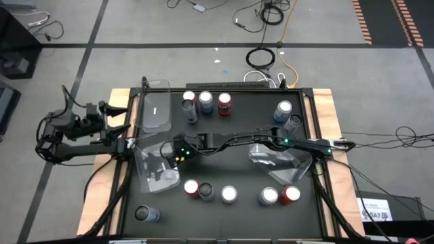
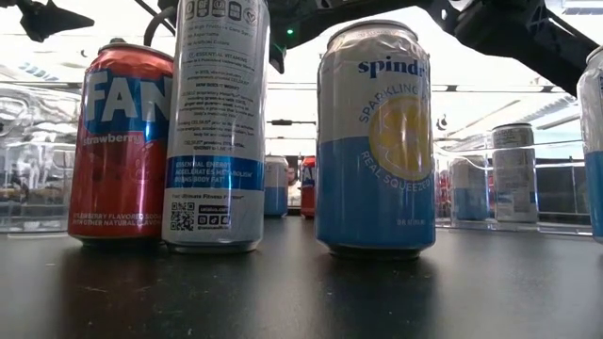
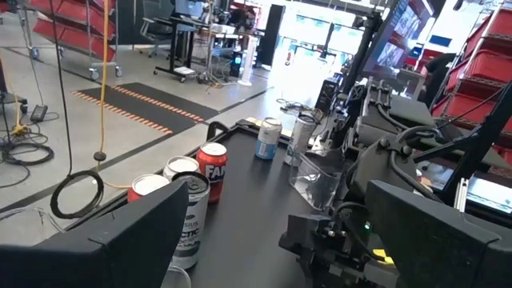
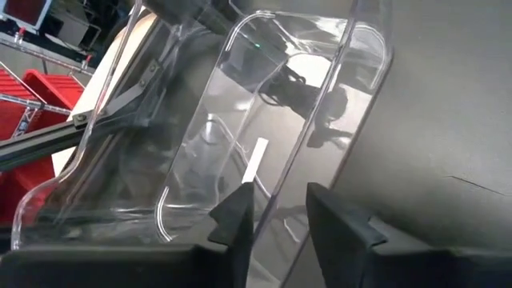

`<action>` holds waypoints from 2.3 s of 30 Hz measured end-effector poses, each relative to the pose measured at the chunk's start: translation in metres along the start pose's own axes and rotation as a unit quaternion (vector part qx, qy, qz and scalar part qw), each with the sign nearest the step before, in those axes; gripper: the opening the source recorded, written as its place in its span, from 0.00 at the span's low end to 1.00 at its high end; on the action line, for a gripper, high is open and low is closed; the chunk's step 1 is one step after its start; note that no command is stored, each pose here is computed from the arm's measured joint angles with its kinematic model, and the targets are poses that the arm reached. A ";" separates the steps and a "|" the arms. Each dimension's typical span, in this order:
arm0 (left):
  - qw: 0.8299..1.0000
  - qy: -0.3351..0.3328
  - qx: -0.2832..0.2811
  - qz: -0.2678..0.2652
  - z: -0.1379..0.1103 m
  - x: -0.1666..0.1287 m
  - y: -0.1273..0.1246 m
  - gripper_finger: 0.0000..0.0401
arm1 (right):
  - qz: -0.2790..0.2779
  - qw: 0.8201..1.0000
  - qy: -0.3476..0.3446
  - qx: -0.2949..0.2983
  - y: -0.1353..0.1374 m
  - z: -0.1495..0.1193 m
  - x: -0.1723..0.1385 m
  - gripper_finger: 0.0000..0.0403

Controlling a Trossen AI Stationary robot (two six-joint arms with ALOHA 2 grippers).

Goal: Sort soda cans
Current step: Move the bottom left transparent bin to the center of the table

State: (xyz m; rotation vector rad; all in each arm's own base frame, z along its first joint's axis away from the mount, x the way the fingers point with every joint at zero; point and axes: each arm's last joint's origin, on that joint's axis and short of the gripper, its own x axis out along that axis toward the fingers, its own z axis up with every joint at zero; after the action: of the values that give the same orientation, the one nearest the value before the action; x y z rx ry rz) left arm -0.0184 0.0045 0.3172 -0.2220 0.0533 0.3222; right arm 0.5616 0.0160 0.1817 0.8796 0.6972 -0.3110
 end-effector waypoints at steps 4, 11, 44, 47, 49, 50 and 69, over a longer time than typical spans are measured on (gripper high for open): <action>1.000 0.000 0.000 0.000 0.000 0.000 0.000 0.97 | 0.000 1.000 -0.001 0.000 0.001 0.001 -0.001 0.21; 1.000 0.000 0.000 0.000 0.000 0.000 0.000 0.97 | -0.026 1.000 0.009 0.003 -0.001 0.004 -0.012 0.14; 1.000 0.018 -0.003 0.002 0.002 0.008 -0.002 0.97 | -0.092 0.991 -0.011 -0.101 0.022 0.025 -0.099 0.04; 0.997 0.074 0.004 0.021 0.001 0.024 -0.006 0.97 | -0.156 0.980 -0.027 -0.122 0.027 0.016 -0.115 0.04; 0.991 0.130 0.017 0.035 -0.003 0.038 -0.008 0.97 | -0.200 0.971 -0.028 -0.131 0.027 0.007 -0.123 0.04; 0.987 0.152 0.021 0.038 -0.004 0.045 -0.009 0.97 | -0.218 0.966 -0.023 -0.136 0.026 0.003 -0.125 0.04; 0.956 0.288 0.031 0.048 -0.011 0.129 -0.028 0.97 | -0.295 0.931 0.013 -0.214 -0.005 -0.049 -0.184 0.00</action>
State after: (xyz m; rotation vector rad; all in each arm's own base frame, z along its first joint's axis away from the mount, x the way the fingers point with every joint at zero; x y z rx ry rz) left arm 0.1124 0.0156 0.3008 -0.2469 0.6525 0.3427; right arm 0.4020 0.0470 0.2806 0.2416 1.0032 -0.6542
